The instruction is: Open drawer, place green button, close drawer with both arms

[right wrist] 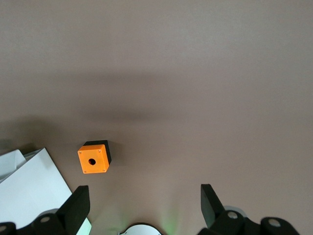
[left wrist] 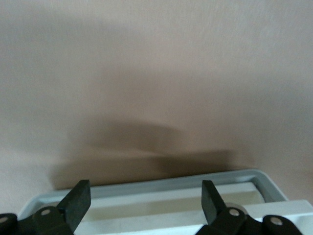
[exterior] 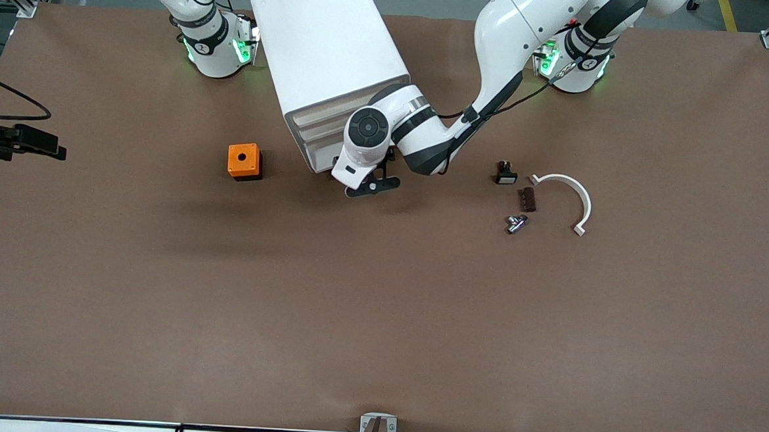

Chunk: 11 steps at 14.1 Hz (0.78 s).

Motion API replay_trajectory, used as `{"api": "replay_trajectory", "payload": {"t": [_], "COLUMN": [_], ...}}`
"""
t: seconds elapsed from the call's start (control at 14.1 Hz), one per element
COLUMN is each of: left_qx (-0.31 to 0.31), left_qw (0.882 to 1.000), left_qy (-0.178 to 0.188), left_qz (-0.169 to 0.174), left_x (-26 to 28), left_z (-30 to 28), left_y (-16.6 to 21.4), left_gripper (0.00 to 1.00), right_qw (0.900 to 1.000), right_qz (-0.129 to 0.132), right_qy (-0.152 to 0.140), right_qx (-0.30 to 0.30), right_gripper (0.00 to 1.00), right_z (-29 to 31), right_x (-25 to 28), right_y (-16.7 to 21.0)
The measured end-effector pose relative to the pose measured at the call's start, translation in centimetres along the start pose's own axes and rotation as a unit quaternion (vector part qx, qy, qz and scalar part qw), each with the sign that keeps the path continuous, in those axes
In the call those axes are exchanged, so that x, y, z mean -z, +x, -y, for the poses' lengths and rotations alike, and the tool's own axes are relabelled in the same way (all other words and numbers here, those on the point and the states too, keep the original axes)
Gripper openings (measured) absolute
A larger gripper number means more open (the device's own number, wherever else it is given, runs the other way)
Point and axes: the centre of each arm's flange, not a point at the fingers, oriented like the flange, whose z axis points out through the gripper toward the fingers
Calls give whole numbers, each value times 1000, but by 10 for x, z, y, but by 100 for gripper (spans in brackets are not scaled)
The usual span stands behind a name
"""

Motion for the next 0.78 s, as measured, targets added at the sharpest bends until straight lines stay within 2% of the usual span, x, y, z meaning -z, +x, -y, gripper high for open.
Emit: {"api": "replay_trajectory", "payload": {"t": [0.36, 0.64, 0.78], "left_qx": [15, 21, 33], "left_qw": [1000, 1000, 999], "left_qy": [6, 3, -7], "left_qz": [9, 9, 4], "left_x": [-9, -7, 2], "left_z": [-4, -4, 0], "left_y": [-24, -20, -4], "left_gripper": [100, 100, 100], "right_qw": [1000, 1000, 999], "right_qz": [1, -14, -23], "right_qy": [-19, -21, -22], "right_qx": [1, -4, -4], "right_gripper": [100, 100, 100], "right_z": [1, -4, -4], "right_x": [0, 14, 22], "right_y": [0, -2, -3]}}
